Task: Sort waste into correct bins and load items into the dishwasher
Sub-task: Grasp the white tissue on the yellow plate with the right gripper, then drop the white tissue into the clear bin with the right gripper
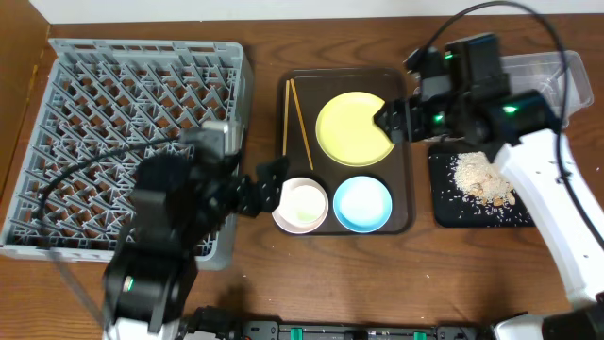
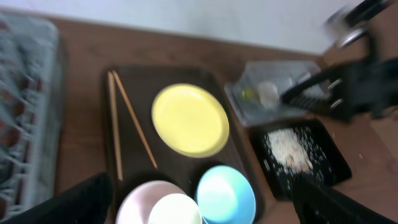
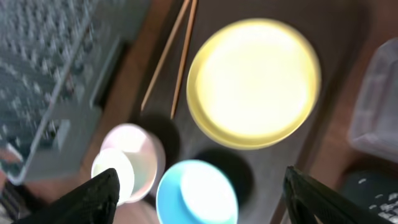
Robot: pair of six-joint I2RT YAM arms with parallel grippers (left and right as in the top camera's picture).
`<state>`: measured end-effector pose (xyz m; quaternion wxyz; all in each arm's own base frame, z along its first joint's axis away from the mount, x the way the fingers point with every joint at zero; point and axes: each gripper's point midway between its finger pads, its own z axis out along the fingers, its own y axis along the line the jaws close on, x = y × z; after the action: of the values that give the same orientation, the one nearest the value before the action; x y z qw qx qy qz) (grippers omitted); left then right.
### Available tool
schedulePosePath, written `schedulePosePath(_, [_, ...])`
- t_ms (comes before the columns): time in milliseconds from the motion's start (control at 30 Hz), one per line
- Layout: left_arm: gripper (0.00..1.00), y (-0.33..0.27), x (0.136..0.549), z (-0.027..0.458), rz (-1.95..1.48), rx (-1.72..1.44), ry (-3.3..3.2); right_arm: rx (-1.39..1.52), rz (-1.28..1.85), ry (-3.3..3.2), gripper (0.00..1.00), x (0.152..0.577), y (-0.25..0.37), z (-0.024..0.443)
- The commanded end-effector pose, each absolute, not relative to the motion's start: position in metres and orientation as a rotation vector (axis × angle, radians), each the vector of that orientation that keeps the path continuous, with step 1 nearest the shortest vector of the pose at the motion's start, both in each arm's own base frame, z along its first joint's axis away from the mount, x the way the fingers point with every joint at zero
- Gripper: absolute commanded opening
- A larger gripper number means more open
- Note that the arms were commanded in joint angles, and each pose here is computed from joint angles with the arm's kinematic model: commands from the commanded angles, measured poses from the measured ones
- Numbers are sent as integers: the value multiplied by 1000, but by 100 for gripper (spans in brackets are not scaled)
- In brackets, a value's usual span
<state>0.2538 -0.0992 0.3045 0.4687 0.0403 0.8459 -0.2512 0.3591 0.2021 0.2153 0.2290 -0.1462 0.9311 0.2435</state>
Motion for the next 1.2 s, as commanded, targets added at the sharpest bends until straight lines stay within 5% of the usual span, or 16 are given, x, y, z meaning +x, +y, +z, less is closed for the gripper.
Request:
schedulePosePath(0, [92,-85,242,330,-545,74,1980,-503,631,2615,80,347,221,195])
schedulePosePath(467, [92,-84,233,332,-545,76,1970,-557,598,2609,69,351,239,181])
schedulePosePath(1167, [92,-84,233,332,-545,76,1970,-556,587,2643,72,345,236,177])
